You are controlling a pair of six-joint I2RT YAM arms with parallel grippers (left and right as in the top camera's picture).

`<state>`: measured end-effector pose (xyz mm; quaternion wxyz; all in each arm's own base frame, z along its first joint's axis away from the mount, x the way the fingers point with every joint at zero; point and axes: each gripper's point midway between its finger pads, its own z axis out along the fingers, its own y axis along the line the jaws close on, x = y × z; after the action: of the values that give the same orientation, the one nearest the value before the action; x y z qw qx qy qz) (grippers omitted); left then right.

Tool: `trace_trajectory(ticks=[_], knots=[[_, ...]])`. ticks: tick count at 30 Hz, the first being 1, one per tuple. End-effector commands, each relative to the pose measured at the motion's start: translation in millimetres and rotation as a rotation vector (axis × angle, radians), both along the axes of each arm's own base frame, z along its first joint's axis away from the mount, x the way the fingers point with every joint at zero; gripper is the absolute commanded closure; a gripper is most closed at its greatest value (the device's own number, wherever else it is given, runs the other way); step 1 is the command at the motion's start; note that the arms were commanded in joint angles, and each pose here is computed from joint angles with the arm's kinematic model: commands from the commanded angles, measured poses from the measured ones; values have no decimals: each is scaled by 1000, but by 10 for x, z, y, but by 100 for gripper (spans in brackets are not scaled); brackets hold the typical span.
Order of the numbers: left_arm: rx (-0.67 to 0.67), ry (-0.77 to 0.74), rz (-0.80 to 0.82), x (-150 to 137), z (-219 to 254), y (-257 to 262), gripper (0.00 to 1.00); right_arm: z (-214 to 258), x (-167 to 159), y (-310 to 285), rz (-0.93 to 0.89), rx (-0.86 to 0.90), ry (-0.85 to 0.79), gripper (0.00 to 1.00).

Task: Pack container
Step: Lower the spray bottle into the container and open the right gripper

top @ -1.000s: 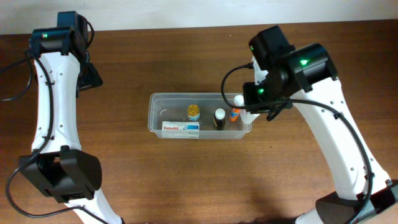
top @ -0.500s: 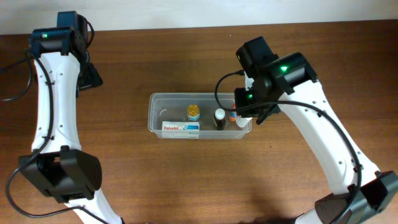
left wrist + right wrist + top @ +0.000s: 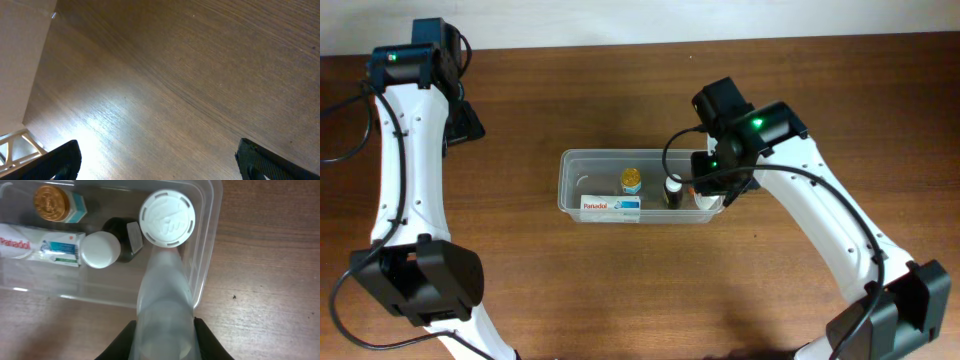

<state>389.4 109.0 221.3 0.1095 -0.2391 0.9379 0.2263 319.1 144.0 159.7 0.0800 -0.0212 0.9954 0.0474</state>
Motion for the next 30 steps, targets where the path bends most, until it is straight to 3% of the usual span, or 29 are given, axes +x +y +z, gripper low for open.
trace_trajectory(ticks=[1, 30], knots=[[14, -11, 8, -9, 44, 20, 1, -58, -26, 8, -5, -6, -1, 74], [14, -11, 8, -9, 44, 20, 1, -194, 25, 280, 36, 34, -50, 72]])
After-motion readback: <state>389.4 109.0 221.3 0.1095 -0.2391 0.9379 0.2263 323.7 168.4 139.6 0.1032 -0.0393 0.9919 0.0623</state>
